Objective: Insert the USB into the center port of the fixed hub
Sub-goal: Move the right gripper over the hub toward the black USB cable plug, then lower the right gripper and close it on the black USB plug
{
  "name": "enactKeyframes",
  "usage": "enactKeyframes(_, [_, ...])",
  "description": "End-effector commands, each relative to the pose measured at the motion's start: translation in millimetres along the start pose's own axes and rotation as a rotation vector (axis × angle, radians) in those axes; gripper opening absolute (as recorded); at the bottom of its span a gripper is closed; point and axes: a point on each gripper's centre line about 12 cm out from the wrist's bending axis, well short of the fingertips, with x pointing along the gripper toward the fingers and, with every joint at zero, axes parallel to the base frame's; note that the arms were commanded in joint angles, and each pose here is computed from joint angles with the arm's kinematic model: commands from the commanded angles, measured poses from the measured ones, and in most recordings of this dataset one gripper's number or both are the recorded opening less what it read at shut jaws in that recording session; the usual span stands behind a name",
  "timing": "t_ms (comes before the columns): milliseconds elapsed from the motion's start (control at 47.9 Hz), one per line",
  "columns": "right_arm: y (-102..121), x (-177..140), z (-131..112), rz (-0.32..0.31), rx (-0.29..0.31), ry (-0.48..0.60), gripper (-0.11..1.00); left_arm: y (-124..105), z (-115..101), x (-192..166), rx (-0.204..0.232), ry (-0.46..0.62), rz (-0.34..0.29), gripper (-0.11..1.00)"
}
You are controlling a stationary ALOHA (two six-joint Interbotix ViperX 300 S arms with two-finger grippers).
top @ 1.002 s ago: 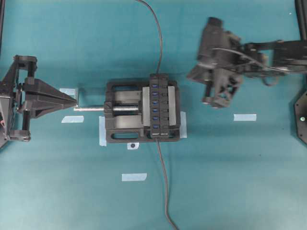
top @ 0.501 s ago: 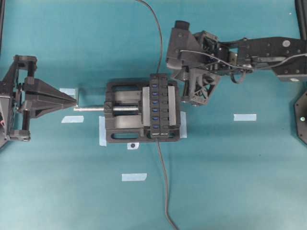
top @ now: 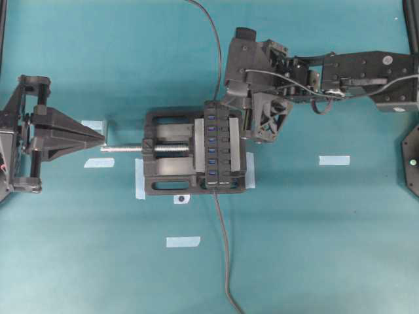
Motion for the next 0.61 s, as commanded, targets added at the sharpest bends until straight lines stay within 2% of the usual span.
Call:
enactKeyframes(0, [1, -4, 6, 0.002, -0.010, -0.039, 0.18, 0, 6, 1, 0.000, -0.017, 0.000, 0.01])
enactKeyframes(83, [1, -3, 3, 0.003, -0.011, -0.035, 0.34, 0, 5, 1, 0.000, -0.014, 0.001, 0.01])
enactKeyframes(230, [1, 1, 1, 0.003, -0.009, -0.031, 0.72, 0, 5, 0, -0.001, -0.015, 0.002, 0.01])
enactKeyframes(292, [1, 4, 0, 0.004, -0.009, -0.029, 0.83, 1, 5, 0, -0.001, -0.016, 0.005, 0.01])
enactKeyframes(584, [1, 21, -2, 0.006, -0.007, -0.047, 0.79, 1, 5, 0, -0.001, -0.014, 0.005, 0.01])
